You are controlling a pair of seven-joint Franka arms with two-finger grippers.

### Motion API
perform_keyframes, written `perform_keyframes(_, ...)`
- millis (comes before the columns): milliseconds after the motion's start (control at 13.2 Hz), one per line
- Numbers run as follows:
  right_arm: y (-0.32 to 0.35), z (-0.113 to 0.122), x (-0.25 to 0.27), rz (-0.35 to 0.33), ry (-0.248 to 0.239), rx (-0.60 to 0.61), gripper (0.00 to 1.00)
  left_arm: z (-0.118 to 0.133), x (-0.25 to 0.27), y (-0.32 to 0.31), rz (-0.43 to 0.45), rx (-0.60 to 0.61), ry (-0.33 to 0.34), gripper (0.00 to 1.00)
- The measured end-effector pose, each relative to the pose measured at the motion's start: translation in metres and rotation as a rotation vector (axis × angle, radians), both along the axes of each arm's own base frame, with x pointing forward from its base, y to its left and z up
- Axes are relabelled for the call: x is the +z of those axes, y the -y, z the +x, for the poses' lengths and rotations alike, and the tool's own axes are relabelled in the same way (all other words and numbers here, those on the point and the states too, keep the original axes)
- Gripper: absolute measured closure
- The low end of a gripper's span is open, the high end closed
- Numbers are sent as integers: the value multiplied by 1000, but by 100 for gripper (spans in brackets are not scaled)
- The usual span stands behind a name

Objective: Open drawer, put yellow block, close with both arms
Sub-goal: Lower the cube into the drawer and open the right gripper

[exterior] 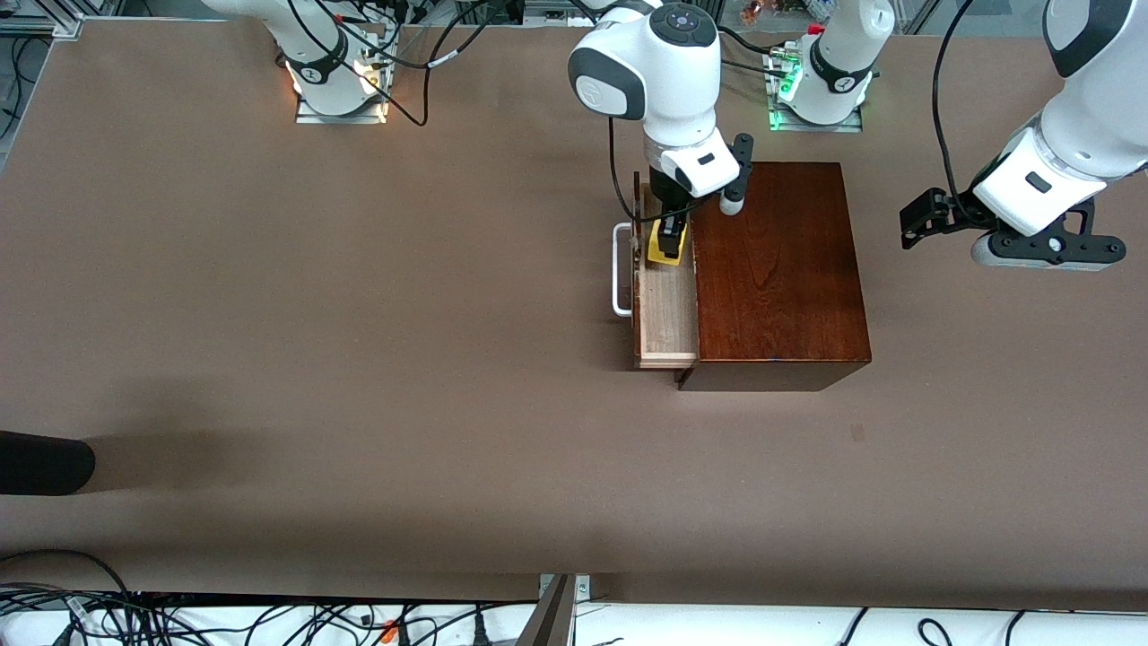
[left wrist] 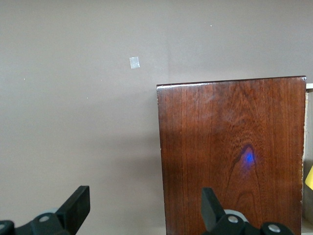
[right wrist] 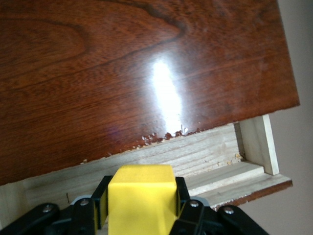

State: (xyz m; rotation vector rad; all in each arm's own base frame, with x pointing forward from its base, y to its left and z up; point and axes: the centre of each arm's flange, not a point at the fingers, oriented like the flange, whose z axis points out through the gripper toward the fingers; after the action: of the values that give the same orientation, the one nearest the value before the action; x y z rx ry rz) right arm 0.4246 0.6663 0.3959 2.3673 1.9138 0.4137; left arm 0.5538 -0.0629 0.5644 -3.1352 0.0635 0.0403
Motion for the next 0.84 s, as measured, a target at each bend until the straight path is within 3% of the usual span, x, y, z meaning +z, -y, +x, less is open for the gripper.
perform_keyframes(228, -1, -2, -6, -35, 19, 53, 45, 0, 0, 0, 0, 0, 0, 0)
perform_keyframes(836, 3, 3, -20, -74, 5, 150, 45, 0, 0, 0, 0, 0, 0, 0)
